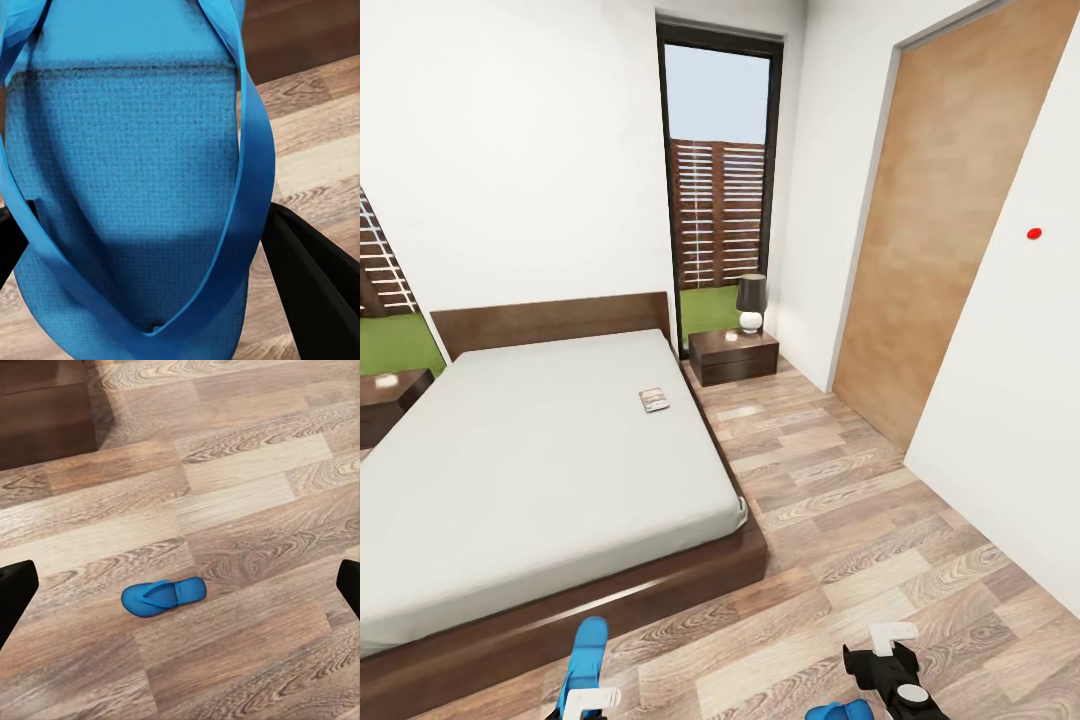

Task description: In the bedroom, move the book from the bed onto either nightstand, and place the two sandals side by side next to the bed.

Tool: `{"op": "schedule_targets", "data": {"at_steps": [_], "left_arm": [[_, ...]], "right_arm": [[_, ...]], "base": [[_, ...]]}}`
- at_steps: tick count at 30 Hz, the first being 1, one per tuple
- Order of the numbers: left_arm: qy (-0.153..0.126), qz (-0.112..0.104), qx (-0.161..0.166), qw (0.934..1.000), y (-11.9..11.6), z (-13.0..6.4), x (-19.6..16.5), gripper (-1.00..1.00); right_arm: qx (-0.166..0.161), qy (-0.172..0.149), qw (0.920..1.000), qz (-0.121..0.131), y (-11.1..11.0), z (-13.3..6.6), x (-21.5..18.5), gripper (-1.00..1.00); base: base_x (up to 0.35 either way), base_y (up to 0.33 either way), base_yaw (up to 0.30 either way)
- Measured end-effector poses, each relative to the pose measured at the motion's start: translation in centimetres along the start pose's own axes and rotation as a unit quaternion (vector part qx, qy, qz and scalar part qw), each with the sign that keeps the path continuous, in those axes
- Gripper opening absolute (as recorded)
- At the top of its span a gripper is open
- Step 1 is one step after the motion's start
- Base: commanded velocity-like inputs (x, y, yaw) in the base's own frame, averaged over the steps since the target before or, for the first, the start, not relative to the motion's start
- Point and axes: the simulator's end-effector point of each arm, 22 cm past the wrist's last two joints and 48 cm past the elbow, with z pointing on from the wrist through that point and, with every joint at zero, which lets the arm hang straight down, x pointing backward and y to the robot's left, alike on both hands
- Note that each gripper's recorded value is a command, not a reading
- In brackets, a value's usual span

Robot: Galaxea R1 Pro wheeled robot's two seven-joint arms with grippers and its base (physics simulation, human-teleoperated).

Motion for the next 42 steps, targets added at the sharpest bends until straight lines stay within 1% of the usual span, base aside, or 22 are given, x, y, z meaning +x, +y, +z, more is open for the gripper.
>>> {"op": "schedule_targets", "data": {"at_steps": [10,16,26,33,42], "left_arm": [[0.0,0.001,0.0,1.0,-0.02,0.0,-0.02,-1.0],[0.0,0.001,0.0,1.0,-0.02,-0.02,-0.01,-1.0],[0.0,0.002,0.001,1.0,-0.05,-0.02,0.02,-1.0],[0.0,0.003,0.001,1.0,-0.07,-0.03,0.05,-1.0],[0.0,0.004,0.002,1.0,-0.1,-0.02,0.04,-1.0]], "right_arm": [[0.0,0.0,1.0,0.0,-0.03,0.0,0.0,1.0],[0.0,0.0,1.0,0.0,-0.01,-0.02,0.01,1.0],[0.0,0.0,1.0,0.001,0.0,-0.02,0.03,1.0],[-0.001,0.0,1.0,0.0,0.07,-0.02,0.06,1.0],[0.0,0.001,1.0,0.0,0.03,-0.01,0.08,1.0]], "base": [[0.002,0.0,-0.003],[0.108,0.078,-0.14],[0.187,0.125,-0.232],[0.251,0.171,-0.055],[0.274,0.074,-0.034]]}}
